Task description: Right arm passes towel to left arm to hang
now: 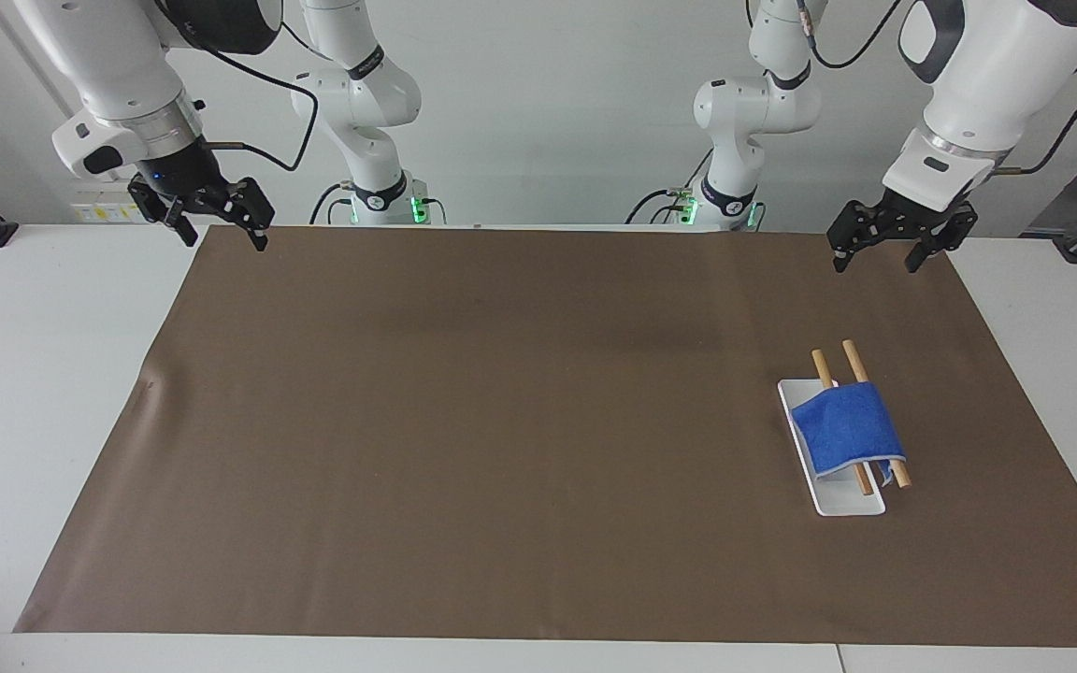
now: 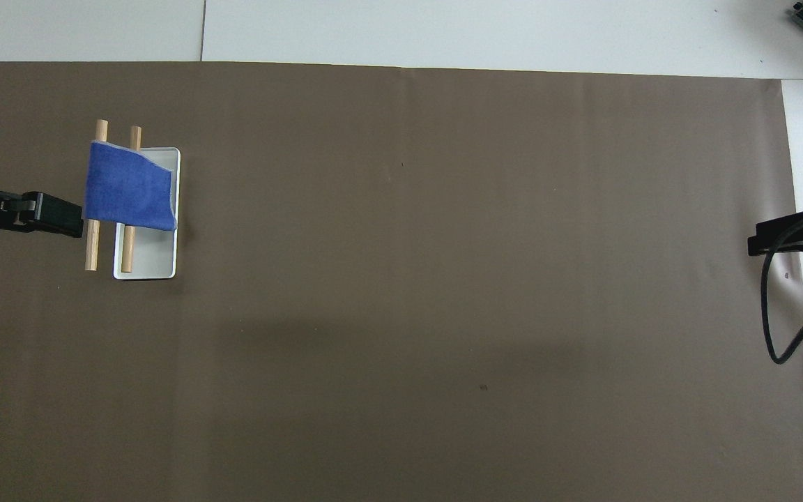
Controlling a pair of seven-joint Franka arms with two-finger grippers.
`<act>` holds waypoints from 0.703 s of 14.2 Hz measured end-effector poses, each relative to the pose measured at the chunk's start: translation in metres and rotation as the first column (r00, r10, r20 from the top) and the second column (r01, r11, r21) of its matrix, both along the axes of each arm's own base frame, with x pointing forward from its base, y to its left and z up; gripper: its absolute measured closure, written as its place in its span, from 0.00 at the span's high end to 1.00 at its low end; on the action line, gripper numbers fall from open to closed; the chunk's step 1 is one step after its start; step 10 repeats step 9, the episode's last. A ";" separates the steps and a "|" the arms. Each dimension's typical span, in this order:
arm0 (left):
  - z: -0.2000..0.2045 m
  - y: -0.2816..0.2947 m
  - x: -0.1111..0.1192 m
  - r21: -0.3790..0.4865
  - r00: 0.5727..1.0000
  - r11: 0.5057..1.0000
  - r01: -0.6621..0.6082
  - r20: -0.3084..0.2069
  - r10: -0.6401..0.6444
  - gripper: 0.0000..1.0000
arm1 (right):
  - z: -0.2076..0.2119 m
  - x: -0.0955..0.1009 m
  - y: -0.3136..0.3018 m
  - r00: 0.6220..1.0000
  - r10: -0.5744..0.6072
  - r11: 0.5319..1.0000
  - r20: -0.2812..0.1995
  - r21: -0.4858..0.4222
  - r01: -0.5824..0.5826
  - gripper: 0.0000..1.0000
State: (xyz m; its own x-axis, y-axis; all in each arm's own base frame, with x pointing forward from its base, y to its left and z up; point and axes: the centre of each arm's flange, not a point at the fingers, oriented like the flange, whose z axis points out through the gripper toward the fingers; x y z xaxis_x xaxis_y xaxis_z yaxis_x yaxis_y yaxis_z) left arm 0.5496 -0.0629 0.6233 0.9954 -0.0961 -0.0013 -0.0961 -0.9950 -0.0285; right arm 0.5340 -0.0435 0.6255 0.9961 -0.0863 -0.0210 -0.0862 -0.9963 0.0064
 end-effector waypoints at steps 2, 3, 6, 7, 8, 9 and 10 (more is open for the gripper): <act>-0.002 0.000 0.001 0.000 1.000 1.000 -0.001 -0.003 0.001 1.00 | 0.000 0.000 0.000 1.000 0.000 1.000 0.000 0.000 0.000 1.00; -0.002 0.001 0.002 0.000 1.000 1.000 -0.002 -0.003 0.002 1.00 | 0.000 0.000 0.000 1.000 0.000 1.000 0.000 0.000 0.000 1.00; -0.002 0.001 0.002 0.000 1.000 1.000 -0.009 -0.003 0.009 1.00 | 0.000 0.000 0.000 1.000 0.000 1.000 0.000 0.000 0.000 1.00; -0.002 0.001 0.002 0.000 1.000 1.000 -0.012 -0.003 0.012 1.00 | 0.000 0.000 0.000 1.000 0.000 1.000 0.000 0.000 0.000 1.00; -0.002 0.002 0.002 0.000 1.000 1.000 -0.015 -0.003 0.015 1.00 | 0.000 0.000 0.000 1.000 0.000 1.000 0.000 0.000 0.000 1.00; -0.002 0.002 0.002 0.000 1.000 1.000 -0.018 -0.003 0.018 1.00 | 0.000 0.000 0.000 1.000 0.000 1.000 0.000 0.000 0.000 1.00; -0.002 0.002 0.002 0.000 1.000 1.000 -0.018 -0.003 0.018 1.00 | 0.000 0.000 0.000 1.000 0.000 1.000 0.000 0.000 0.000 1.00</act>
